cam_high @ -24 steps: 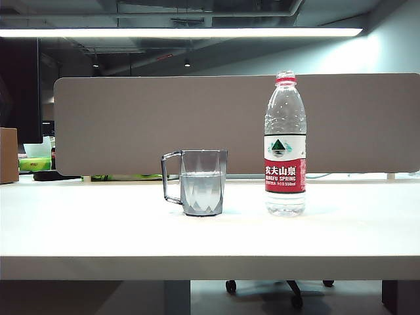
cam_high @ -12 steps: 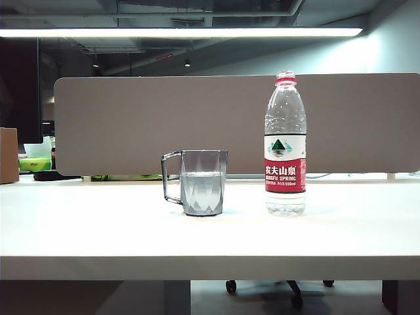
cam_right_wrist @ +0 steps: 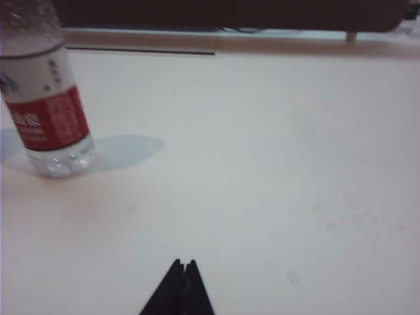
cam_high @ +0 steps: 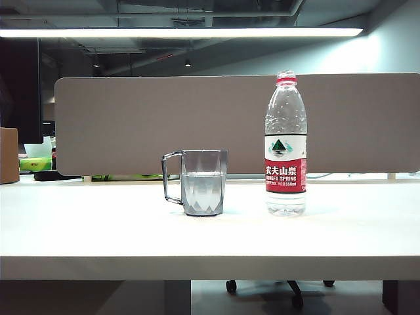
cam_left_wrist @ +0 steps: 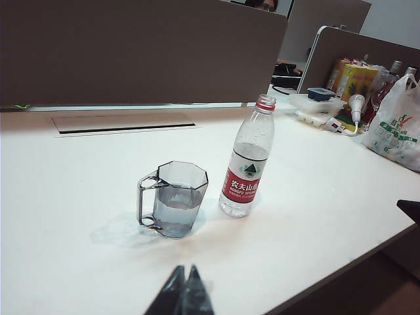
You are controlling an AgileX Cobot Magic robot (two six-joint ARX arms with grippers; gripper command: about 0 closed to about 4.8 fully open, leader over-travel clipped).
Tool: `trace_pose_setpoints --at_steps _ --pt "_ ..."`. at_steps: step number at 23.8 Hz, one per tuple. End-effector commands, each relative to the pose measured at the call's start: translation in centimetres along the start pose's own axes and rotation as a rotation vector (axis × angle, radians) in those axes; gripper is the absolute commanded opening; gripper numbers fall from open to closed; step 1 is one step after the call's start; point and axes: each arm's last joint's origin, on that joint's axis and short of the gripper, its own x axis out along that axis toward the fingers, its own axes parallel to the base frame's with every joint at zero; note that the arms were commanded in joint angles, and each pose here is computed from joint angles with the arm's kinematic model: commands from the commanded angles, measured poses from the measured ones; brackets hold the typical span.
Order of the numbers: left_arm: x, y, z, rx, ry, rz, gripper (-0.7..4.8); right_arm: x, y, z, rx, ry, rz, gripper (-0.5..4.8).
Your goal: Pick up the mineral water bottle on the table and pour water into the mug until it's half full.
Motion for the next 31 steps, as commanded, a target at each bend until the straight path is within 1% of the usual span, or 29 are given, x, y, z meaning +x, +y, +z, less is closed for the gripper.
trace_pose_setpoints --at_steps 1,14,15,16,17,19,20,22,23,24,27,29,31 --pt "-0.1 -0.1 0.3 0.019 -0.013 -0.004 -0.05 0.0 0.0 0.8 -0.001 -0.091 0.015 -0.01" --pt "-0.1 -0.1 0.3 0.019 -0.013 -0.003 -0.05 0.0 0.0 0.7 0.000 -0.082 0.013 -0.01" --pt "0.0 -0.1 0.3 0.029 -0.016 -0.003 -0.05 0.0 0.0 0.7 0.000 -0.082 0.013 -0.01" --pt "0.3 0.3 0.0 0.207 -0.062 0.036 -0.05 0.0 0.0 0.7 0.000 -0.082 0.013 -0.01" --pt "0.5 0.8 -0.3 0.253 -0.076 0.077 -0.05 0.0 0.0 0.7 0.000 -0.082 0.013 -0.01" --pt "1.3 2.3 -1.5 0.261 -0.133 0.282 -0.05 0.0 0.0 0.7 0.000 -0.082 0.013 -0.01" --pt "1.7 3.3 -2.5 0.249 -0.168 0.423 -0.05 0.0 0.0 0.7 0.000 -0.082 0.013 -0.01" --pt "2.0 4.5 -3.7 0.213 -0.209 0.608 -0.05 0.0 0.0 0.7 0.000 -0.082 0.013 -0.01" --pt "2.0 4.8 -4.3 0.201 -0.207 0.661 -0.05 0.0 0.0 0.7 0.000 -0.082 0.013 -0.01" --pt "2.2 5.1 -4.9 0.195 -0.196 0.683 -0.05 0.0 0.0 0.7 0.000 -0.082 0.013 -0.01" --pt "2.5 5.6 -6.2 0.191 -0.169 0.686 -0.05 0.0 0.0 0.7 0.000 -0.082 0.013 -0.01" --pt "2.8 6.1 -7.6 0.161 -0.162 0.674 -0.05 0.0 0.0 0.7 0.000 -0.082 0.013 -0.01" --pt "2.9 6.2 -8.0 0.140 -0.155 0.674 -0.05 0.0 0.0 0.7 0.000 -0.082 0.013 -0.01"
